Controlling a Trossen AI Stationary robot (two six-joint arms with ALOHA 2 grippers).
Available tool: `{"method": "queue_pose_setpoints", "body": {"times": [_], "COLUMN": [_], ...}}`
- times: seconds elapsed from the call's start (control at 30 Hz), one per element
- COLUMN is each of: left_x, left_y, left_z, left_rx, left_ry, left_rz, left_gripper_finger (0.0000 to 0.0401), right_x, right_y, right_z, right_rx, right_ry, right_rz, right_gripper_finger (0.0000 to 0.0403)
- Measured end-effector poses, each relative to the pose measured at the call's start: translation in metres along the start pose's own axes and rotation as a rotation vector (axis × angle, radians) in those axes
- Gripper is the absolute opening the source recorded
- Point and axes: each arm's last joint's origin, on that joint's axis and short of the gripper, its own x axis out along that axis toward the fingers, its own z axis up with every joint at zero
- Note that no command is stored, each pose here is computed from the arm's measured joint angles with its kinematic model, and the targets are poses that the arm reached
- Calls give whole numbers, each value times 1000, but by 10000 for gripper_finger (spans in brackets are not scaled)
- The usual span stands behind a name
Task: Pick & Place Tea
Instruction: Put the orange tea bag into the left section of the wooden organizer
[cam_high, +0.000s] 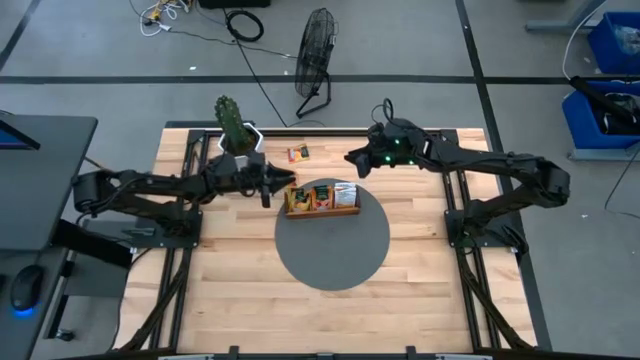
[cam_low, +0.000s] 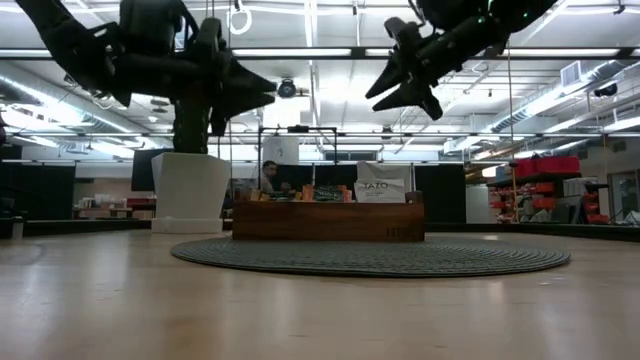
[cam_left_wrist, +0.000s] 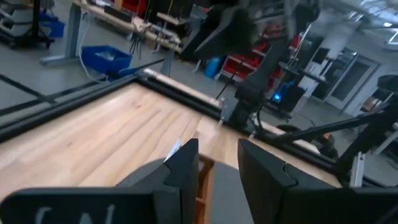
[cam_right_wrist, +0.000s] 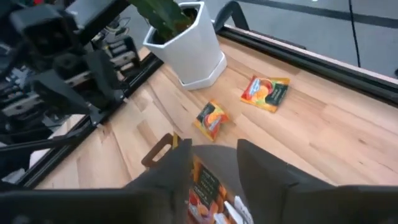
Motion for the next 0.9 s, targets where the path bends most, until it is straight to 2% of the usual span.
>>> {"method": "queue_pose_setpoints", "body": {"times": [0.13,0.27,0.37,0.57,0.77,0.9], "left_x": [-3,-3,-3,-6,-9,-9], "left_y": [-1,-1,2,16,27,26], "left_z": [3,3,-4,-8,-3,-4], "left_rx": [-1,-57,-97,-220,-269,-212], "left_ry": [-9,-1,62,117,79,73], "left_rz": [3,11,43,132,199,215], "left_gripper_finger": [115,114,97,9,6,3], "right_x": [9,11,11,10,10,10], "right_y": [-10,-19,-22,-25,-25,-25], "right_z": [2,4,5,3,3,2], "right_rx": [18,28,34,49,48,48], "right_ry": [11,16,15,39,44,48], "right_rz": [-3,-20,-29,-46,-47,-51], "right_gripper_finger": [78,11,13,4,13,8]}}
